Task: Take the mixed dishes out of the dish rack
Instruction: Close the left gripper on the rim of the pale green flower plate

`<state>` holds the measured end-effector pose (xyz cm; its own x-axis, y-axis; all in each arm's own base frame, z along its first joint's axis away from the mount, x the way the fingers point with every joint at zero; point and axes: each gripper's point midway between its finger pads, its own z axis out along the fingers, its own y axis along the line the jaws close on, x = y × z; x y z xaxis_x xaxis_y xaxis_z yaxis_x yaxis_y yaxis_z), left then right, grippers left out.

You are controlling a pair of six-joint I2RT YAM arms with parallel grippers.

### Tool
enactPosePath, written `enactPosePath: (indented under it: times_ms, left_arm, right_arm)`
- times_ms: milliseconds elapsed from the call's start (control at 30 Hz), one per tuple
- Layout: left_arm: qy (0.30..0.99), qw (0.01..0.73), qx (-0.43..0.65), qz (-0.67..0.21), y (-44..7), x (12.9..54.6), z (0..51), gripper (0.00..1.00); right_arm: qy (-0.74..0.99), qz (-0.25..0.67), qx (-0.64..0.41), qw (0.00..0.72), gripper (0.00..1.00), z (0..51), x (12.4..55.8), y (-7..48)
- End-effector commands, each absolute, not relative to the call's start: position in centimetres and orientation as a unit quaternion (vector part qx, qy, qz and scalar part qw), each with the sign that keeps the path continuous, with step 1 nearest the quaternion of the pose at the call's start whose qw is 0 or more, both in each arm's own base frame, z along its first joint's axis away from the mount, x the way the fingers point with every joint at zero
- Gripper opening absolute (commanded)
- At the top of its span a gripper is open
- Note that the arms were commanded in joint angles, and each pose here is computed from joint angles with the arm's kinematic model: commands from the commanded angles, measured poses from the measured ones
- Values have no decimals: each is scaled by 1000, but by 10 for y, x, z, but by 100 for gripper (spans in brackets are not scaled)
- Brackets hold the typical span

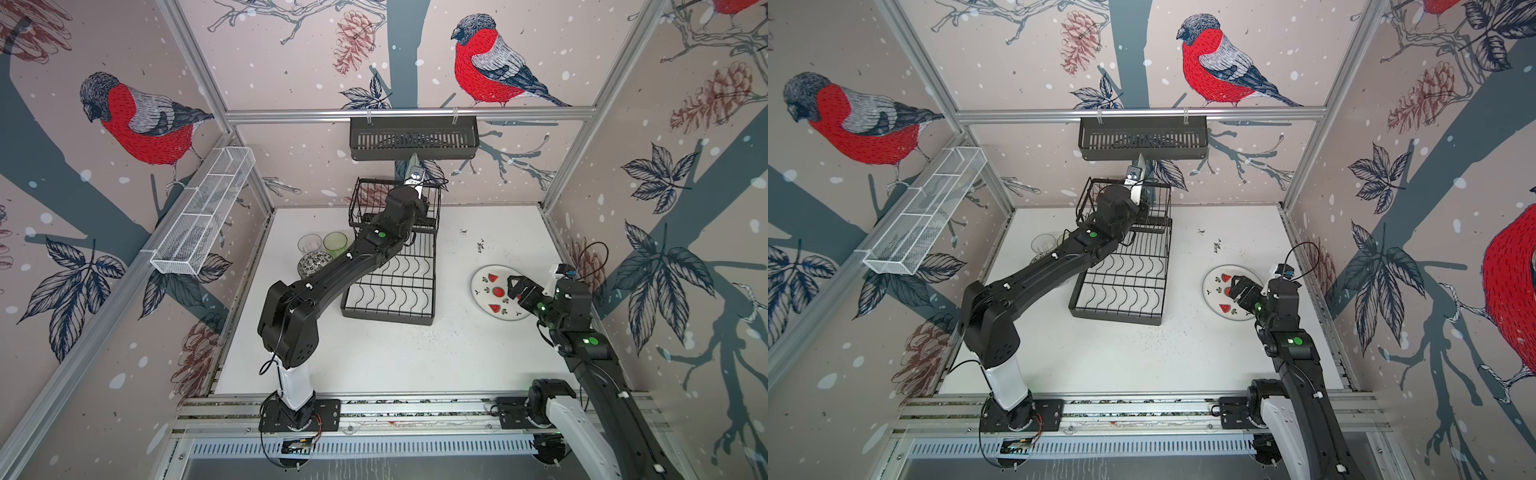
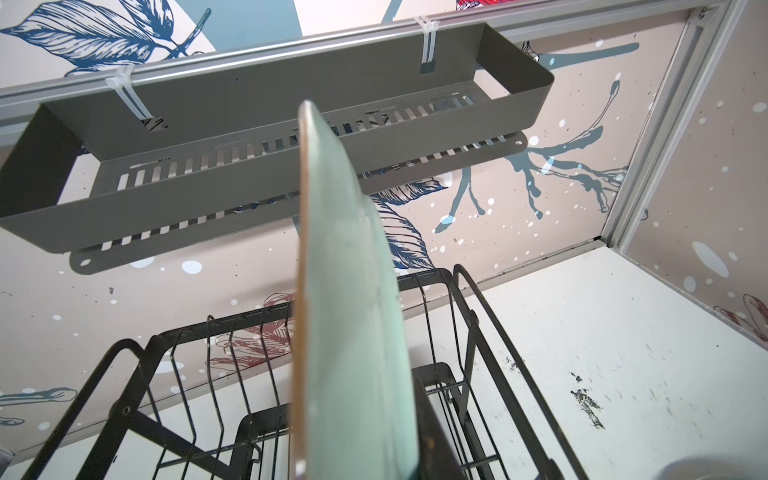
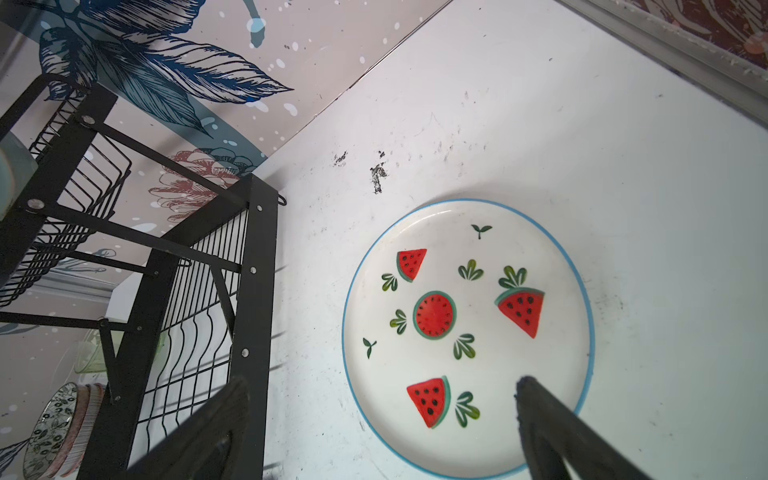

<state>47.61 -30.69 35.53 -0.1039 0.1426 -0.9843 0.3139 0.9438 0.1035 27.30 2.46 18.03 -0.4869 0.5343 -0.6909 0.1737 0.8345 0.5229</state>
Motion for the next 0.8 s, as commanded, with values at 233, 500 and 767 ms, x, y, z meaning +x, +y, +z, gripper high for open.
enactPosePath:
  times_ms: [233, 500, 767]
  left_arm:
    - [697, 696, 133, -113, -298, 457, 405, 0]
    - [679, 708, 131, -145, -295, 441, 422, 0]
    - [666, 715, 135, -166, -292, 429, 434, 0]
  right_arm:
    - [836, 196, 209, 468, 100, 187, 273, 24]
    - [835, 195, 211, 469, 99, 186, 273, 24]
    - [835, 199, 212, 468, 100, 187, 273, 24]
